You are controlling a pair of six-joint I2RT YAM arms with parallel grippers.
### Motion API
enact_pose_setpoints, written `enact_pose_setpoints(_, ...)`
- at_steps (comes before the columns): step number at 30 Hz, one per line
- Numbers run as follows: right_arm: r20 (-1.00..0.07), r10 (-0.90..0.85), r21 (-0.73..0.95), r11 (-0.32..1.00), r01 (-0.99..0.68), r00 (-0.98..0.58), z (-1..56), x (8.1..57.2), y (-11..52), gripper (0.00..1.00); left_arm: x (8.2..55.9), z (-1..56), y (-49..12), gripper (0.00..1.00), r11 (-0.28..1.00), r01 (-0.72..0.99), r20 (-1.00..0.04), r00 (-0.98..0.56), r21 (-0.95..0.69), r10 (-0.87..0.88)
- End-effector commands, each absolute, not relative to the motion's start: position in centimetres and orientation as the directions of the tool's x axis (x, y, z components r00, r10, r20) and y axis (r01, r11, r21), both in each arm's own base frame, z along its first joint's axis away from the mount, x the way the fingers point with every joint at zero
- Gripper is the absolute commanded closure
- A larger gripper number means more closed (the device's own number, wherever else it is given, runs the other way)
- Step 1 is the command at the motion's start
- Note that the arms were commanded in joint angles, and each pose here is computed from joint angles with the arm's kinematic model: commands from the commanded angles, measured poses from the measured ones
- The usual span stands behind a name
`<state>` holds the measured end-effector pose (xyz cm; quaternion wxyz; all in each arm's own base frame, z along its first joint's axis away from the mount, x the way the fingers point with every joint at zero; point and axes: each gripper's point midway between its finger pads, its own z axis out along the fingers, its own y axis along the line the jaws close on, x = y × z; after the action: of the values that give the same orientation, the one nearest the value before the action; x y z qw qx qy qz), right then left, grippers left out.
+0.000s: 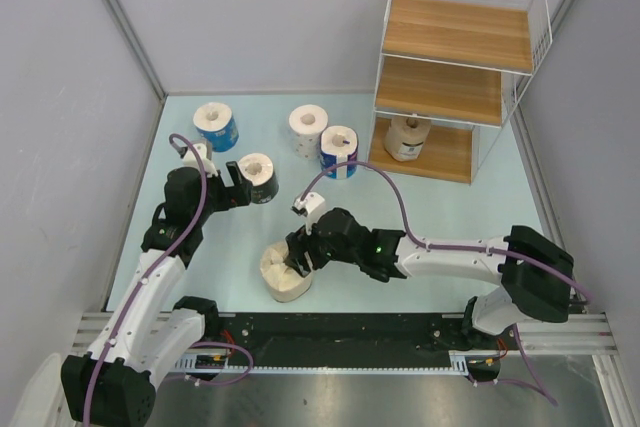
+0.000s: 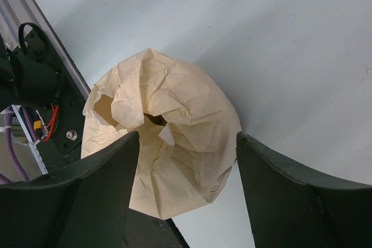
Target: Place and organize the paper towels onto the shelf
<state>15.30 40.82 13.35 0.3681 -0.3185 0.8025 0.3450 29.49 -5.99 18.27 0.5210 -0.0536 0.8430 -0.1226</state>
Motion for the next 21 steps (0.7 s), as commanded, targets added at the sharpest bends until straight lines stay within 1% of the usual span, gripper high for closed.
enact_pose_setpoints(1,-0.828,-0.255,0.29,0.567,-0.771,-0.499,14.1,16.0,41.6,0.28,29.8,20.1,-6.0,0.0,0.957,0.048,-0.879,-0.41,-0.285,-0.242)
enact_pose_setpoints(8,-0.812,-0.3,0.268,0.57,-0.777,-0.501,12.6,15.9,41.8,0.29,29.7,20.0,-6.1,0.0,0.957,0.049,-0.878,-0.415,-0.285,-0.24)
enact_pose_setpoints(13,-0.802,-0.32,0.258,0.574,-0.777,-0.504,12.0,16.0,41.9,0.33,29.5,20.0,-6.2,0.0,0.957,0.055,-0.877,-0.419,-0.285,-0.237)
enact_pose_setpoints(14,-0.802,-0.32,0.256,0.578,-0.775,-0.504,12.0,16.1,41.8,0.36,29.4,20.1,-6.1,0.0,0.959,0.057,-0.876,-0.426,-0.278,-0.228)
enact_pose_setpoints(16,-0.805,-0.317,0.251,0.584,-0.772,-0.502,12.0,16.2,41.8,0.4,29.3,20.2,-6.0,0.0,0.963,0.059,-0.877,-0.429,-0.264,-0.215)
enact_pose_setpoints(17,-0.805,-0.317,0.249,0.588,-0.77,-0.502,11.9,16.3,41.8,0.43,29.1,20.1,-5.8,0.0,0.966,0.058,-0.879,-0.431,-0.251,-0.202)
enact_pose_setpoints(19,-0.808,-0.316,0.246,0.587,-0.771,-0.498,11.9,16.4,41.9,0.48,29.0,20.1,-5.4,0.0,0.97,0.041,-0.883,-0.423,-0.24,-0.201)
enact_pose_setpoints(20,-0.808,-0.317,0.245,0.587,-0.772,-0.497,11.9,16.4,41.9,0.53,29.0,20.1,-5.4,0.0,0.97,0.042,-0.883,-0.425,-0.24,-0.2)
enact_pose_setpoints(21,-0.809,-0.316,0.243,0.587,-0.772,-0.495,12.0,16.5,41.9,0.56,29.0,20.2,-5.5,0.0,0.969,0.049,-0.884,-0.421,-0.243,-0.201)
